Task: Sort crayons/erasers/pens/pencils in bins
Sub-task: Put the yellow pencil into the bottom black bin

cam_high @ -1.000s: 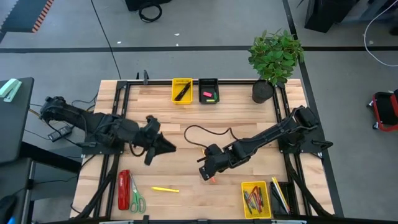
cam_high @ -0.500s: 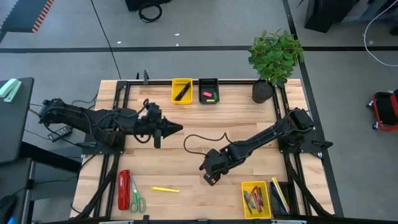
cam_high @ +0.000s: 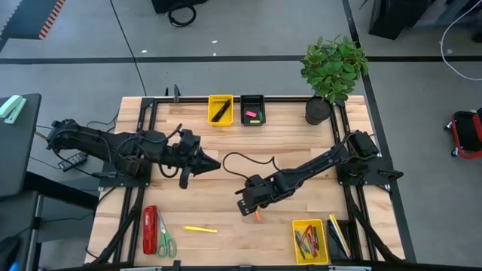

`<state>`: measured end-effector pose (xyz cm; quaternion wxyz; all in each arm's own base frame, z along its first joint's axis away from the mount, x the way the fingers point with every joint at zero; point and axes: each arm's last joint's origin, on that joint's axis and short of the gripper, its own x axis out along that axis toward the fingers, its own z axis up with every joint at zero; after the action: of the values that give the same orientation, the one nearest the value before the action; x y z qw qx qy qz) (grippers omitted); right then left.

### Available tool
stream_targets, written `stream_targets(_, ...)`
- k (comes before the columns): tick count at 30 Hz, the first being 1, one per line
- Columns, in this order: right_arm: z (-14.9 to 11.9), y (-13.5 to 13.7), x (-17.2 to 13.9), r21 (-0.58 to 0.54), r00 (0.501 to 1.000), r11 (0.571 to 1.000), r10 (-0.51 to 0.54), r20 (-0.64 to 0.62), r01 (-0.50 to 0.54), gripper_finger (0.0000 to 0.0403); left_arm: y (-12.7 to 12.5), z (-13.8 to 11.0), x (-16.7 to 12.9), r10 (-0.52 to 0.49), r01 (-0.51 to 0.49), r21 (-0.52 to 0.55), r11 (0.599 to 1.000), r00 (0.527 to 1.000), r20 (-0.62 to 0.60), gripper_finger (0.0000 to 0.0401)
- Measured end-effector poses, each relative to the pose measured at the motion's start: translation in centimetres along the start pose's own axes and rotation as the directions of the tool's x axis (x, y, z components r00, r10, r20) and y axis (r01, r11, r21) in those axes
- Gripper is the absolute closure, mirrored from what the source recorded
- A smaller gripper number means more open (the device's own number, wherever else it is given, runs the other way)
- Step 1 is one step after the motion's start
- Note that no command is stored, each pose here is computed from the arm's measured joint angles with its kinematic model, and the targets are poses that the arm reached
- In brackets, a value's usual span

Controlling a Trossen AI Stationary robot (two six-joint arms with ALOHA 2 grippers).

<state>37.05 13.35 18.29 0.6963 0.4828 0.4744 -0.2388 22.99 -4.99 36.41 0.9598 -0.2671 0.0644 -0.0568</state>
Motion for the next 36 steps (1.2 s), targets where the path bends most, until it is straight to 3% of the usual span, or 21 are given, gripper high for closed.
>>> stream_targets(6, -0.2, 0.0, 1.0, 0.003, 0.999, 1.000, -0.011, -0.044, 0.011, 0.0192, 0.0, -0.3, 0.0, -0.026, 0.029, 0.070, 0.997, 0.998, -0.051, 0.0367)
stream_targets(9, -0.4, -0.5, 1.7, 0.023, 0.994, 0.998, -0.059, -0.095, 0.062, 0.0198, 0.0, -0.5, 0.0, -0.060, 0.067, 0.070, 0.995, 0.994, -0.095, 0.0373)
stream_targets(14, -0.5, -0.5, 2.1, 0.102, 0.993, 0.993, -0.055, -0.107, 0.066, 0.0214, -0.1, -0.7, -0.2, -0.120, 0.130, 0.062, 0.990, 0.983, -0.141, 0.0381)
stream_targets(22, -0.9, -1.5, 2.0, 0.039, 0.981, 0.985, -0.167, -0.096, 0.171, 0.0247, -0.1, -0.8, 0.0, -0.115, 0.125, 0.061, 0.990, 0.982, -0.152, 0.0380)
stream_targets(27, -1.1, -1.0, 2.1, 0.024, 0.991, 0.992, -0.121, -0.063, 0.123, 0.0255, -0.1, -0.8, 0.0, -0.114, 0.124, 0.053, 0.991, 0.982, -0.151, 0.0381)
stream_targets(32, -2.0, 0.4, 2.1, 0.043, 0.998, 0.999, 0.015, -0.059, -0.013, 0.0256, 0.0, -0.8, 0.0, -0.112, 0.115, 0.011, 0.993, 0.982, -0.149, 0.0389)
stream_targets(36, -2.6, 1.1, 2.0, -0.038, 0.995, 0.996, 0.081, -0.061, -0.083, 0.0256, -0.1, -0.8, 0.0, -0.115, 0.116, 0.002, 0.993, 0.983, -0.144, 0.0385)
